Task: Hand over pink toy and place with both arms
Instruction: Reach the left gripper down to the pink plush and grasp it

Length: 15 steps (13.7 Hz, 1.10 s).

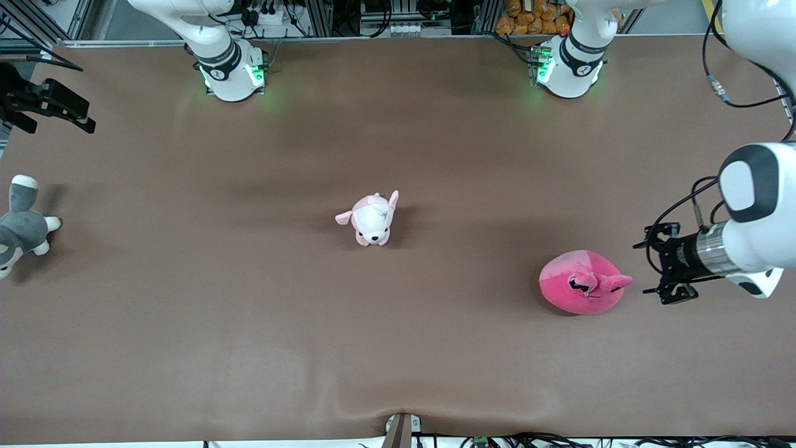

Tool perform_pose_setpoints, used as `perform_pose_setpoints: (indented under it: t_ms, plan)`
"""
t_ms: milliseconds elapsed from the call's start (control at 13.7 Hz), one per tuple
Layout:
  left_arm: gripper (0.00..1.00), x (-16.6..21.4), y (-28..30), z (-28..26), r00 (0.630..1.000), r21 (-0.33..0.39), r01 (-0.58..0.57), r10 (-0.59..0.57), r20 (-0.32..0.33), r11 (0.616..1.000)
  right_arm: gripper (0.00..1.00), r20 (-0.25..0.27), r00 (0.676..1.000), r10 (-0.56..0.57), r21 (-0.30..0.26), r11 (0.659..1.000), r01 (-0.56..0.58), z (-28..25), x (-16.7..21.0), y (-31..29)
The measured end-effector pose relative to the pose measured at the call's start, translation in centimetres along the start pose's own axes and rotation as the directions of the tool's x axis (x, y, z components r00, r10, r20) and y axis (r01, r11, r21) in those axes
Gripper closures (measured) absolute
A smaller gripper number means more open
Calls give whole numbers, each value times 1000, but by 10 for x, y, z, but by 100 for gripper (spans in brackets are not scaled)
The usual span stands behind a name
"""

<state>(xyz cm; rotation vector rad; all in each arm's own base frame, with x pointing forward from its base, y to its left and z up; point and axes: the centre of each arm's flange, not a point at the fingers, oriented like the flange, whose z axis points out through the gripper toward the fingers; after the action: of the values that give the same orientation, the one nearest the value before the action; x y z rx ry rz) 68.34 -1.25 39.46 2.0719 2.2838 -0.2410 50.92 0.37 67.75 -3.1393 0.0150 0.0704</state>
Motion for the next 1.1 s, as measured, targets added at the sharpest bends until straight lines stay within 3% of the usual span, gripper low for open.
perform_pose_setpoints:
  t_ms: [365,658,804,877,950,1096]
  plan:
    - [0,5,22,46,998,-46,70,-70,3,996,0,0,1000,0,0,1000,0,0,0,0]
    - [8,1,25,50,998,-53,69,-69,5,996,0,0,1000,0,0,1000,0,0,0,0]
    - [25,-3,26,46,998,-60,64,-64,10,996,0,1,1000,3,0,1000,-3,0,0,1]
    - [25,-5,25,46,998,-60,61,-61,11,996,0,2,1000,6,0,1000,-6,1,1,3]
    - [33,-7,25,46,998,-59,60,-59,12,996,0,3,1000,9,1,1000,-9,2,1,4]
    - [56,-7,25,46,998,-56,59,-58,11,997,0,6,1000,12,1,1000,-12,3,2,6]
